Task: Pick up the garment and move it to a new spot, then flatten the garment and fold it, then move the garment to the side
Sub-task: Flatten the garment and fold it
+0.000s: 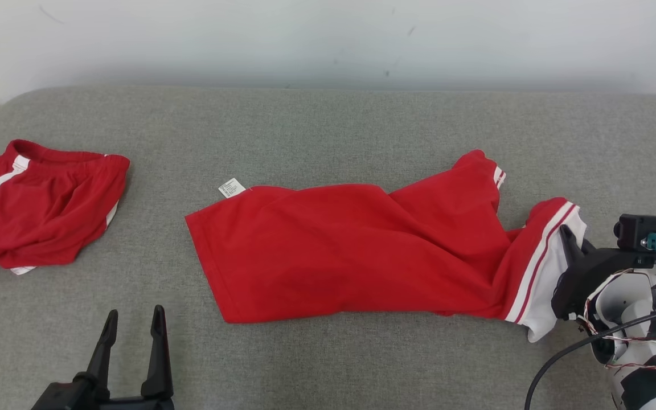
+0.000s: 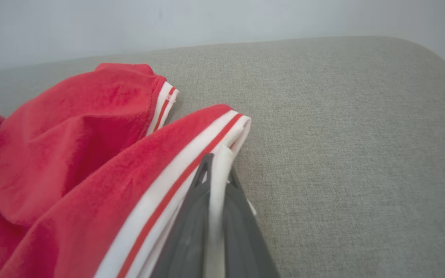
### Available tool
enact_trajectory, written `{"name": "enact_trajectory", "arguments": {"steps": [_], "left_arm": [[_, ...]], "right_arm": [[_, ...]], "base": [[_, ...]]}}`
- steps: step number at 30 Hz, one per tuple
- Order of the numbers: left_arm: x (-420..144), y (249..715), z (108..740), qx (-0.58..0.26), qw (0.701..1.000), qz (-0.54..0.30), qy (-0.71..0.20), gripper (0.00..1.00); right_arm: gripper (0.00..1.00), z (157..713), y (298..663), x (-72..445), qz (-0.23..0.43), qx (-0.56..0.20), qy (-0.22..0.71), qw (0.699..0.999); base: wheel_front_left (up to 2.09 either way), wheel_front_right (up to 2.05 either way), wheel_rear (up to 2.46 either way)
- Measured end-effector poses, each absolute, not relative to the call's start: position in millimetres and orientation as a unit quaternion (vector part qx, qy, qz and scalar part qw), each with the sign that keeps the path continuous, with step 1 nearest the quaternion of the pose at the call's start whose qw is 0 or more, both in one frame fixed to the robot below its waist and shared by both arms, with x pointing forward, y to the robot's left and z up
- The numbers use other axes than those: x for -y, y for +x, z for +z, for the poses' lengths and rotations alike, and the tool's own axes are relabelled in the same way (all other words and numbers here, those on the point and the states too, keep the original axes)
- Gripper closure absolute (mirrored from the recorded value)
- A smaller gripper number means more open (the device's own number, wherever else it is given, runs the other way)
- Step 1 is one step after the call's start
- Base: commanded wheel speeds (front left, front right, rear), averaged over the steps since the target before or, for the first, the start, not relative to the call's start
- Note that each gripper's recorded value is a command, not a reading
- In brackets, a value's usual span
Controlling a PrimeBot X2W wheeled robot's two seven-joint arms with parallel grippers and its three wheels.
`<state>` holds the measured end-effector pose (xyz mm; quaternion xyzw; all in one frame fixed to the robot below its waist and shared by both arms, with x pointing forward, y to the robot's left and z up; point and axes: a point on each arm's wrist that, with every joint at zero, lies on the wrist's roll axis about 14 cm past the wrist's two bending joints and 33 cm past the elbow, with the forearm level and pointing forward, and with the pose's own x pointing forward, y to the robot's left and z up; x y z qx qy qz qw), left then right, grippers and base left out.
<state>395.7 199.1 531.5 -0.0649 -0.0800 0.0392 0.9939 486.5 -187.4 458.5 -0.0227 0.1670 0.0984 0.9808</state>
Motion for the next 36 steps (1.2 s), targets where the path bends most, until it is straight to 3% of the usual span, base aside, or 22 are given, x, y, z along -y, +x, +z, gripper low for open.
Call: {"name": "enact_trajectory", "arguments": {"steps": [5, 13, 22, 28, 29, 30, 31, 36], "left_arm": [[-200, 394, 533, 0.082, 0.994, 0.042, -0.066, 0.00], [-181, 396, 531, 0.078, 0.994, 0.019, -0.078, 0.00], [-157, 403, 531, 0.077, 0.993, -0.013, -0.088, 0.00], [-158, 404, 527, 0.071, 0.993, -0.013, -0.090, 0.00], [-158, 404, 527, 0.071, 0.993, -0.013, -0.090, 0.00], [-158, 403, 526, 0.070, 0.993, -0.012, -0.090, 0.00], [-158, 403, 526, 0.070, 0.993, -0.012, -0.090, 0.00], [-164, 401, 528, 0.073, 0.993, -0.005, -0.089, 0.00]], "right_arm": [[1.00, 470, 484, 185, 0.105, -0.145, -0.013, 0.984], [1.00, 492, 451, 196, 0.101, -0.116, 0.031, 0.988], [1.00, 495, 391, 208, 0.076, -0.146, 0.086, 0.983], [1.00, 470, 358, 205, 0.053, -0.207, 0.118, 0.970], [0.79, 469, 357, 207, 0.048, -0.207, 0.117, 0.970], [0.25, 469, 357, 209, 0.043, -0.207, 0.108, 0.971], [0.00, 468, 357, 213, 0.036, -0.207, 0.095, 0.973], [0.00, 487, 365, 220, 0.018, -0.155, 0.061, 0.986]], "base": [[0.00, 0.00, 0.00], [0.00, 0.00, 0.00], [0.00, 0.00, 0.00], [0.00, 0.00, 0.00], [0.00, 0.00, 0.00], [0.00, 0.00, 0.00], [0.00, 0.00, 0.00], [0.00, 0.00, 0.00]]}}
